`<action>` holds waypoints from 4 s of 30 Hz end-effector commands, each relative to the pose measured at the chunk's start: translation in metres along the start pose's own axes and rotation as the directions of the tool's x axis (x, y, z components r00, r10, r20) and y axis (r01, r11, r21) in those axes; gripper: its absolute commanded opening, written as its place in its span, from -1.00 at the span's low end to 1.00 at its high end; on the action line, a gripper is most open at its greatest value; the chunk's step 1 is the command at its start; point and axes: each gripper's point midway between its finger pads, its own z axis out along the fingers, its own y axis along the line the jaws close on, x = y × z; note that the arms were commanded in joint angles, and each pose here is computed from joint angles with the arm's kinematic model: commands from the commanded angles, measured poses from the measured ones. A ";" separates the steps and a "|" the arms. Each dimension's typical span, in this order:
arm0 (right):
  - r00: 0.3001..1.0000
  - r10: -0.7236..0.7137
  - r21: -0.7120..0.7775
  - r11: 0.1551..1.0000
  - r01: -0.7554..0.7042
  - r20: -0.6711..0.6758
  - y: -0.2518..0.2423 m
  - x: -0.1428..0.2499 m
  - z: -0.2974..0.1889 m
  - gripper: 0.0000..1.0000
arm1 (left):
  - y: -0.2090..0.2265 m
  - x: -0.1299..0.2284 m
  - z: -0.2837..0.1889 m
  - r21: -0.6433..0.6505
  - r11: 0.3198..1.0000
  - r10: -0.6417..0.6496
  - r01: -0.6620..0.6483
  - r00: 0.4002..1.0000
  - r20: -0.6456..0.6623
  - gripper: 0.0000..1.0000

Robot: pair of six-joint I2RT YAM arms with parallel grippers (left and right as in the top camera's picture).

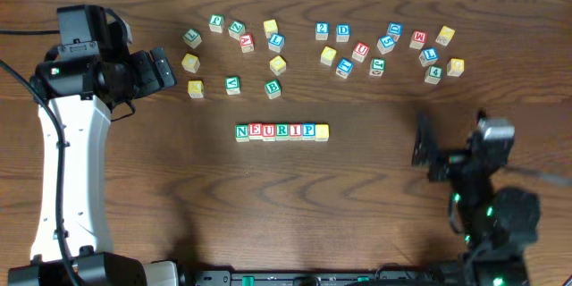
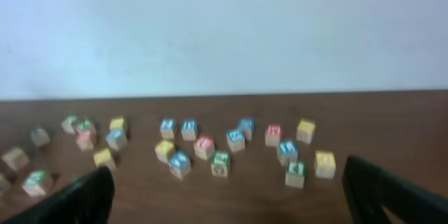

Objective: Spell out NEURIPS

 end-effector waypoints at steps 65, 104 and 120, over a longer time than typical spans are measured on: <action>1.000 -0.027 0.014 1.000 0.027 0.016 -0.011 0.103 -0.006 0.98 | 0.023 0.061 -0.064 -0.117 0.956 0.283 -0.267 0.753 0.594 0.95; 1.000 -0.027 0.014 1.000 0.027 0.016 -0.011 0.103 -0.006 0.99 | 0.051 0.136 0.002 -0.133 0.958 0.259 -0.256 0.562 0.785 0.95; 1.000 -0.027 0.014 1.000 0.027 0.016 -0.011 0.103 -0.006 0.99 | 0.051 0.136 0.002 -0.133 0.958 0.259 -0.256 0.562 0.785 0.95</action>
